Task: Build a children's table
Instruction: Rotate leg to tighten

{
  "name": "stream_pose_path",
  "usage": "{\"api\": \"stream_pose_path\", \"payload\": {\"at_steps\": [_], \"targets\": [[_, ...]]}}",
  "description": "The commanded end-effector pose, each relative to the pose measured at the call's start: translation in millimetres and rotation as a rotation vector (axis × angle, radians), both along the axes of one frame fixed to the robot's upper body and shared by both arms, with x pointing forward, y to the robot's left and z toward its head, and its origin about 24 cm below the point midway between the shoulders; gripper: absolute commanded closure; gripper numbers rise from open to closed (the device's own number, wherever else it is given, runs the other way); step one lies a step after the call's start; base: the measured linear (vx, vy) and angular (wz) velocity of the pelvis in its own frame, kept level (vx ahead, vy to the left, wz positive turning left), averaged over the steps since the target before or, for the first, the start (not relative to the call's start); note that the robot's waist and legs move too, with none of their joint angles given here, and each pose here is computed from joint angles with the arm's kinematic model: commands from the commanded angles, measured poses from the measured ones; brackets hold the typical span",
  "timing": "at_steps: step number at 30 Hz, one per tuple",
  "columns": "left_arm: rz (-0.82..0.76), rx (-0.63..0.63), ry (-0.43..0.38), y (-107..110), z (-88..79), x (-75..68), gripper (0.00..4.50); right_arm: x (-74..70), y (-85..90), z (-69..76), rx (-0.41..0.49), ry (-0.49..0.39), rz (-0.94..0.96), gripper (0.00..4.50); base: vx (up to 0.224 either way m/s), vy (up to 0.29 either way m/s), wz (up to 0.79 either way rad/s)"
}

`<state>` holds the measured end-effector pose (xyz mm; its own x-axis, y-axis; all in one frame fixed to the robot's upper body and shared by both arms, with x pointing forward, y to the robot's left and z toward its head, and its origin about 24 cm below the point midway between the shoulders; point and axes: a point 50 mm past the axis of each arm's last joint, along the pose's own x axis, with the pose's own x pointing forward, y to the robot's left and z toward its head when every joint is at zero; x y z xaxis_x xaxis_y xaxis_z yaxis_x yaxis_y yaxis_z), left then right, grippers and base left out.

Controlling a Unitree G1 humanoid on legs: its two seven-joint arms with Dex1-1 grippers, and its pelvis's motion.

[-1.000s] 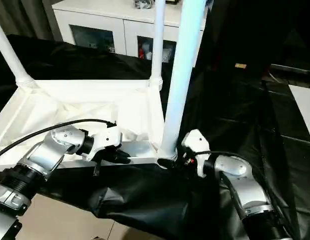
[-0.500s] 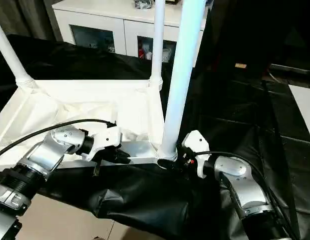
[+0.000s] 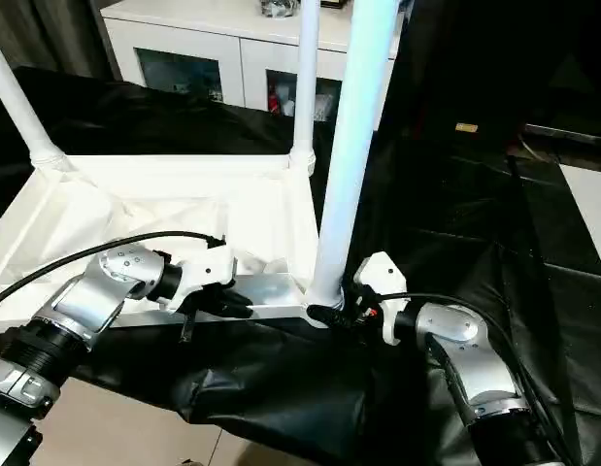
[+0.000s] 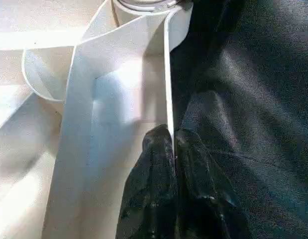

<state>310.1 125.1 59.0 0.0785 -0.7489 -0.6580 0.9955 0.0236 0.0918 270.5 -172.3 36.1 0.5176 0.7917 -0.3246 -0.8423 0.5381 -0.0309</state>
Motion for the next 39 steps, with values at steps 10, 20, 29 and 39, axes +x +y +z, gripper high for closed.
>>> {"api": "stream_pose_path", "payload": {"at_steps": [10,20,29,39], "targets": [[0.181,0.0,0.007,-8,-21.6,6.3,4.5,20.2,-1.9,-18.4,0.018,-0.023,-0.389,1.8,0.0,0.0,0.0],[0.487,-0.044,-0.111,-86,-29.1,24.3,4.5,46.8,40.8,-43.4,0.048,0.101,-0.947,1.81,0.0,0.0,0.0],[0.462,0.019,-0.128,-89,-36.4,24.2,4.5,55.5,65.7,-16.9,0.168,-0.033,-0.788,1.11,0.0,0.0,0.0],[0.372,0.035,-0.067,-58,-36.9,21.7,4.5,42.7,19.4,-1.3,0.08,-0.172,-0.665,0.31,0.0,0.0,0.0]]}}
